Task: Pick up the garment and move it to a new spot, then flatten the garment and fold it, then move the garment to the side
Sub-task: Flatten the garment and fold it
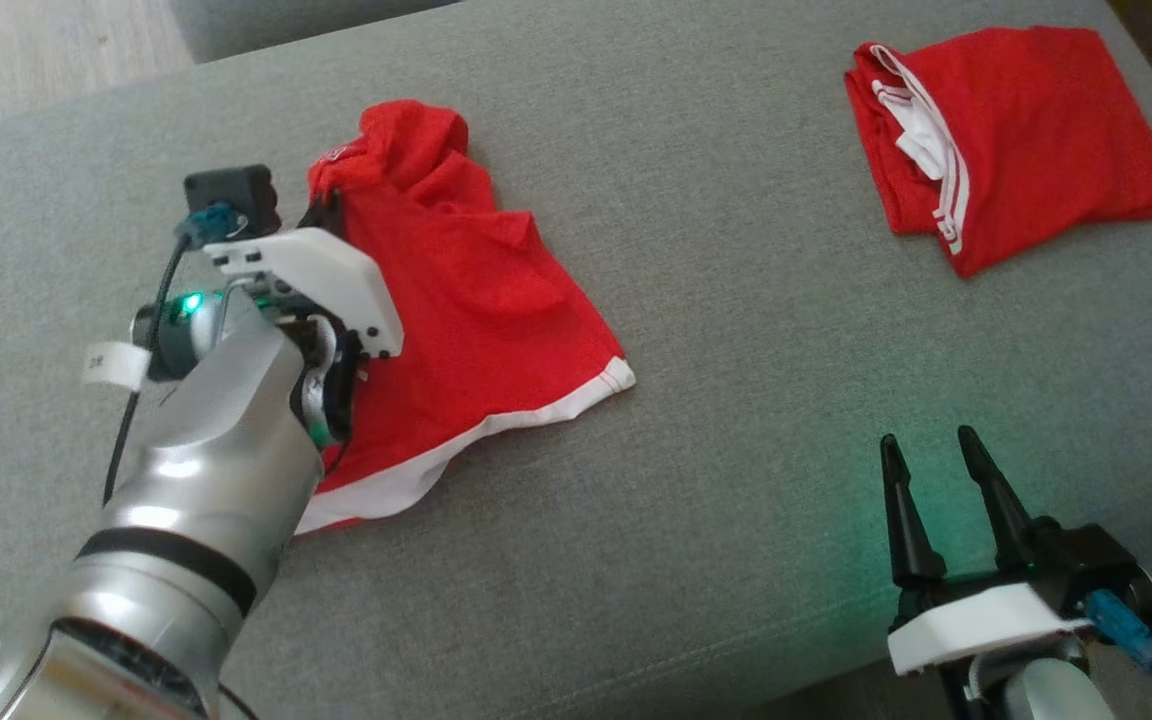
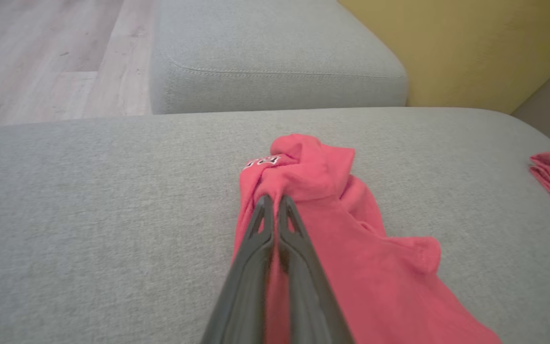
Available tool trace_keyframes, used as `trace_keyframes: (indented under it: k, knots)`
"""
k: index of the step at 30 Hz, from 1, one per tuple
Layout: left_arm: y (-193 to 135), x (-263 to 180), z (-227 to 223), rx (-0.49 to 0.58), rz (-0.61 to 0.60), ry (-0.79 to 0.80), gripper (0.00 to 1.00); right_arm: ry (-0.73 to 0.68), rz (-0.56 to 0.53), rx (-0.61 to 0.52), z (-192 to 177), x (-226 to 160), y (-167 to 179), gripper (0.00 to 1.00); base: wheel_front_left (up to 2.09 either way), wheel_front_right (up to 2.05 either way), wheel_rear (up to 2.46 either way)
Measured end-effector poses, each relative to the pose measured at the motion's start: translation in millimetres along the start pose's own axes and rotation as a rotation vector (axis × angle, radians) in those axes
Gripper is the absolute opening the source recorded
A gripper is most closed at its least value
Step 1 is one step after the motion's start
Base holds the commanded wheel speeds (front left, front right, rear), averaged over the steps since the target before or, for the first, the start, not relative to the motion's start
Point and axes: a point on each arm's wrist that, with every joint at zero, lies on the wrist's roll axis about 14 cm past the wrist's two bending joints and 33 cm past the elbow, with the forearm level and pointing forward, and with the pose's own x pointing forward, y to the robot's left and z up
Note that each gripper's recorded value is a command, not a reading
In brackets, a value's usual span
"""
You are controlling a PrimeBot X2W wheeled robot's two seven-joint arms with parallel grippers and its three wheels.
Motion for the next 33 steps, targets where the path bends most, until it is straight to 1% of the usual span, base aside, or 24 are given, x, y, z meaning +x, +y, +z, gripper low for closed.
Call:
trace_keyframes:
  k: [1,2,3,4,8,9,11,13,16,20,26,33]
  knots:
    - [1.8,-0.4,-1.3,0.005,0.007,0.002,0.0,-0.002,-0.001,0.0,0.5,-0.4,-0.4,1.0,0.0,0.0,0.0]
    - [4.6,-0.9,-2.2,0.006,0.017,0.001,0.21,-0.003,-0.003,0.0,0.9,-0.9,-0.8,1.0,0.0,0.0,0.0]
    - [5.7,-1.3,-1.5,0.001,0.019,-0.004,0.95,-0.005,-0.004,0.001,1.3,-1.3,-1.1,1.0,0.0,0.0,0.0]
    - [6.3,-1.8,0.3,-0.003,0.021,-0.011,1.0,-0.007,-0.004,0.001,1.9,-1.7,-1.2,1.0,0.0,0.0,0.0]
    - [6.1,-4.5,12.8,-0.036,0.022,-0.049,1.0,-0.022,-0.01,0.003,6.0,-2.7,-3.4,1.0,0.0,0.0,0.0]
    - [0.6,-8.2,33.9,-0.078,0.007,-0.115,1.0,-0.03,-0.018,0.003,8.1,-2.7,-6.6,1.0,0.0,0.0,0.0]
    - [-5.1,-17.6,55.9,-0.102,-0.01,-0.197,1.0,-0.046,-0.01,0.002,12.9,-1.1,-4.7,1.0,0.0,0.0,0.0]
    - [-6.9,-32.7,61.0,-0.114,-0.013,-0.243,1.0,-0.065,-0.003,-0.005,18.5,-0.5,-3.3,1.0,0.0,0.0,0.0]
    - [-2.4,-63.5,37.0,-0.118,0.008,-0.246,1.0,-0.086,0.009,-0.014,24.0,-2.9,-0.7,1.0,0.0,0.0,0.0]
    - [15.8,-110.8,-2.3,-0.1,0.075,-0.226,1.0,-0.096,0.035,-0.028,25.9,-5.5,6.0,1.0,0.0,0.0,0.0]
    - [41.5,-172.3,-21.6,-0.128,0.187,-0.261,1.0,-0.143,0.086,-0.047,41.4,2.7,20.3,1.0,0.0,0.0,0.0]
    - [64.7,-228.5,-50.8,-0.115,0.305,-0.253,1.0,-0.159,0.143,-0.055,47.4,10.3,38.2,1.0,0.0,0.0,0.0]
